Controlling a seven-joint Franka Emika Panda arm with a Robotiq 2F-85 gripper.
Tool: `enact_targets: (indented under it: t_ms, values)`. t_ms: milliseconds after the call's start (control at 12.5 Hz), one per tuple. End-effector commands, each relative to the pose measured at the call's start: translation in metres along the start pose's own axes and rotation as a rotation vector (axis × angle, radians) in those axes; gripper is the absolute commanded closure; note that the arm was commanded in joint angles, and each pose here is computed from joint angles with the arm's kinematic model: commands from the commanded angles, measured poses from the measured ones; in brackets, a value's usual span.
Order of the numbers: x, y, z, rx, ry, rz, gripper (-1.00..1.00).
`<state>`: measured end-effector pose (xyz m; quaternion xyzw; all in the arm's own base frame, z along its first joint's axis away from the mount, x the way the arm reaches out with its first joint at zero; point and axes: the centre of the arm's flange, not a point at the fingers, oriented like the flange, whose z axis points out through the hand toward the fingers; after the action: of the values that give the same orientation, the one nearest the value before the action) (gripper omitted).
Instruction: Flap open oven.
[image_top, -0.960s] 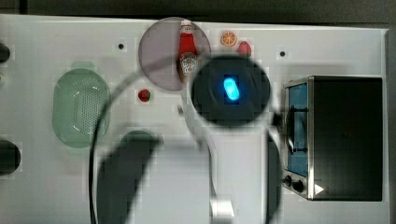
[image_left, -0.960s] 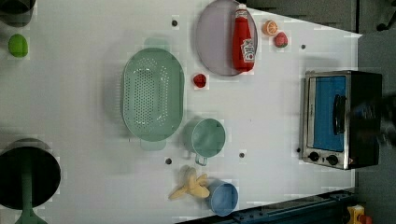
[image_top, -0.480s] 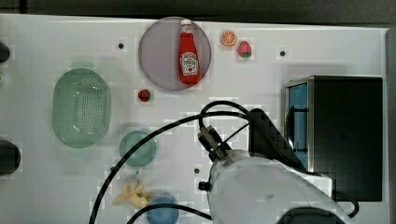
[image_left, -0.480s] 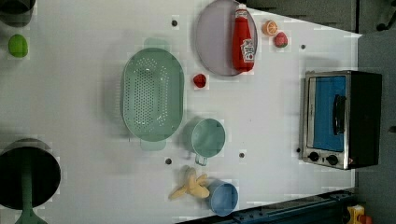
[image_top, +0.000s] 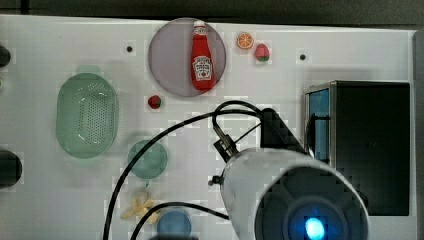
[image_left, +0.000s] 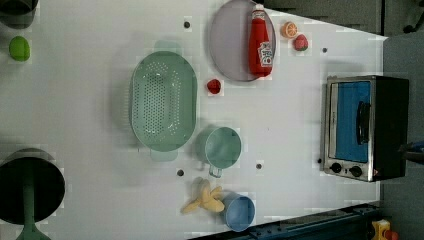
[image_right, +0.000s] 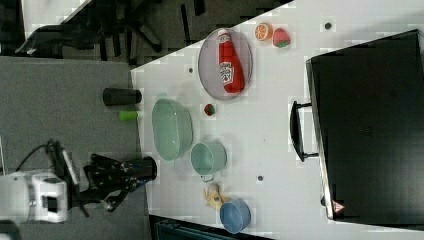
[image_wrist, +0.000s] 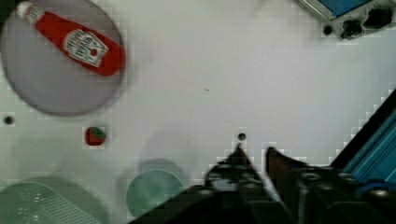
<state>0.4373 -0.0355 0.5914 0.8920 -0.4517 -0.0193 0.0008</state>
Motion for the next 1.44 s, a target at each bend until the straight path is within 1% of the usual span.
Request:
enact_targets:
  t_ms: [80,240,320,640,960,1200,1360,1440]
  values:
    - [0.017,0.012,0.014,-0.003,-0.033,0.076,0.65]
    - [0.033,0.015,0.026,-0.003,-0.029,0.047,0.65]
    - [0.043,0.018,0.034,-0.010,-0.023,-0.003,0.65]
    - [0.088,0.037,0.073,-0.046,0.017,-0.284,0.65]
    - [0.135,0.068,0.115,-0.022,0.043,-0.544,0.65]
    - [0.168,0.086,0.141,-0.026,0.085,-0.799,0.65]
    - [0.188,0.097,0.156,-0.036,0.116,-0.844,0.65]
    - [0.195,0.101,0.165,-0.043,0.119,-0.833,0.65]
